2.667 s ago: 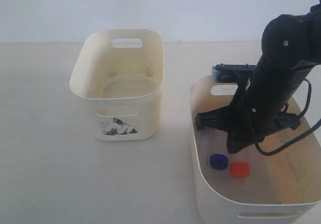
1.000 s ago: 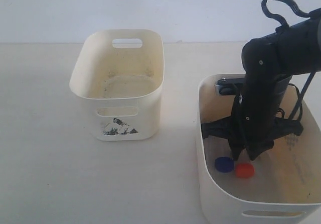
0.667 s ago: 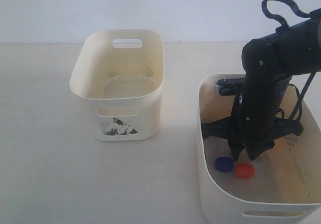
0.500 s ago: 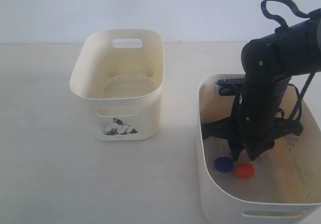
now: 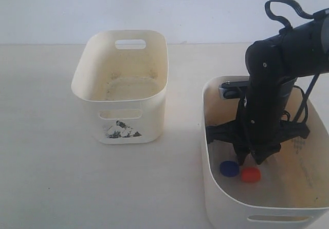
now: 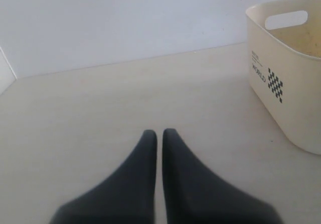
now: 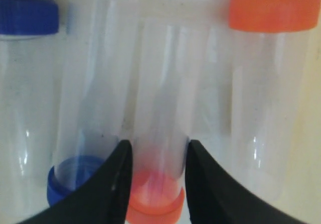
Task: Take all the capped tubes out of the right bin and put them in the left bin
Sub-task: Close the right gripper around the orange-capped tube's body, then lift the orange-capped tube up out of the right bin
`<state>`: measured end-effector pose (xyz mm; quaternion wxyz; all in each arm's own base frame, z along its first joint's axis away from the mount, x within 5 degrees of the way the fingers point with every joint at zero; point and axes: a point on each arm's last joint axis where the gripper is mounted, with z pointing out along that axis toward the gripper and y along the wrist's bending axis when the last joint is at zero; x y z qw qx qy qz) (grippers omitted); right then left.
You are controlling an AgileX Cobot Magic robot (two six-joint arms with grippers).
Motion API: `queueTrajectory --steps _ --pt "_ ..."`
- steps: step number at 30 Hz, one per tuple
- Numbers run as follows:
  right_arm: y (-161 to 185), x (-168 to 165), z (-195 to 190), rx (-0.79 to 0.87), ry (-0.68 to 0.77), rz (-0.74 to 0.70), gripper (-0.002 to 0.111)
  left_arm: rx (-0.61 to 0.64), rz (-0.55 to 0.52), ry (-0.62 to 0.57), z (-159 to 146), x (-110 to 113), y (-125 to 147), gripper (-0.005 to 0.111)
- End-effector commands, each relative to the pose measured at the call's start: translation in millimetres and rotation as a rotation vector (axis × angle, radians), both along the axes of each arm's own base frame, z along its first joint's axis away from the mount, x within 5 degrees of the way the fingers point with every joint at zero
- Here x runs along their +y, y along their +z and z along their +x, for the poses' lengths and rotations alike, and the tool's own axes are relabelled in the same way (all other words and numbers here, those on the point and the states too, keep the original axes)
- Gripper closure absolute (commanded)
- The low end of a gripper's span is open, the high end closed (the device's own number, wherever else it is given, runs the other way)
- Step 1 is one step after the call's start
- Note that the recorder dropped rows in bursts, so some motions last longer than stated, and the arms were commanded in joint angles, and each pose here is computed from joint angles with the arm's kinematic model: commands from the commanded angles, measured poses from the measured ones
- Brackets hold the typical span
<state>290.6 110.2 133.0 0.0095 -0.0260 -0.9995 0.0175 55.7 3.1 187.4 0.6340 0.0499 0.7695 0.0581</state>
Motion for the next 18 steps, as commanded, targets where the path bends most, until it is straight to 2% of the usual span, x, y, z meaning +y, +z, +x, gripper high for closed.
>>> queueTrajectory --steps 1,9,18 --pt "-25 -2 -3 0.051 0.062 -0.017 0.108 -0.013 -0.013 0.002 0 0 2 0.102" --pt "-4 -4 -10 0.061 0.088 -0.021 0.108 -0.013 -0.013 0.002 0 0 2 0.102" --pt "78 -9 -21 -0.205 0.090 0.068 0.108 -0.013 -0.013 0.002 0 0 2 0.102"
